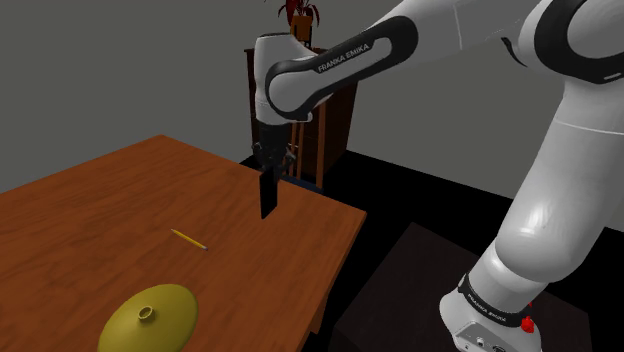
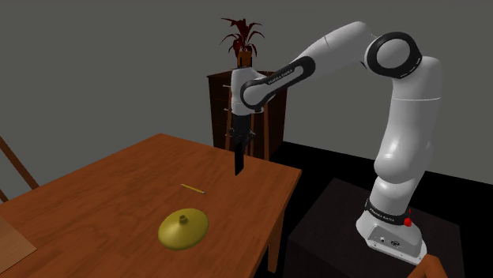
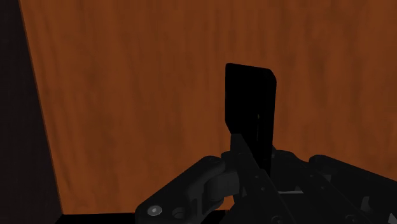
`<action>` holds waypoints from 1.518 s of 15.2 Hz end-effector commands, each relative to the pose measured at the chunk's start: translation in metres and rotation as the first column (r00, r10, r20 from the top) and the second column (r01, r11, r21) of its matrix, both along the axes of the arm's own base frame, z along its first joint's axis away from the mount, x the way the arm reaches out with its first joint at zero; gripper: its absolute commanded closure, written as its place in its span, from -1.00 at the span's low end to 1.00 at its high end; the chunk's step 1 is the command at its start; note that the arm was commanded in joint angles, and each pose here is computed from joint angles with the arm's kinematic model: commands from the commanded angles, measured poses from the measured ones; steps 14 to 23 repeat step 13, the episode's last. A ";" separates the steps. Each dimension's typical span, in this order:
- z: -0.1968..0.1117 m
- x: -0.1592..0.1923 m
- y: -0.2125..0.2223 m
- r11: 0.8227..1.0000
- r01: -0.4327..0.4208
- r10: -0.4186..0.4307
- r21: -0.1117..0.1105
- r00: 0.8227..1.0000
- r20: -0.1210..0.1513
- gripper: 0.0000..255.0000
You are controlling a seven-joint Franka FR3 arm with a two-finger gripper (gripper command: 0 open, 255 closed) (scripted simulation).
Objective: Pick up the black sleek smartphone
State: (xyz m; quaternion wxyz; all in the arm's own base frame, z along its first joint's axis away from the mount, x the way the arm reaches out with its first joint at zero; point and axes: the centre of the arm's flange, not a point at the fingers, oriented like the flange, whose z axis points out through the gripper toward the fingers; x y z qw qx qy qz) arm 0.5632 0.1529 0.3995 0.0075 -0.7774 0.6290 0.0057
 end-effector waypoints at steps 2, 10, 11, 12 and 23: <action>0.015 -0.001 0.000 1.000 0.000 0.000 0.000 1.000 0.000 1.00; 0.057 -0.001 0.000 1.000 0.000 0.000 0.000 1.000 0.000 1.00; 0.063 -0.001 0.000 1.000 0.000 0.000 0.000 1.000 0.000 1.00; 0.063 -0.001 0.000 1.000 0.000 0.000 0.000 1.000 0.000 1.00; 0.063 -0.001 0.000 1.000 0.000 0.000 0.000 1.000 0.000 1.00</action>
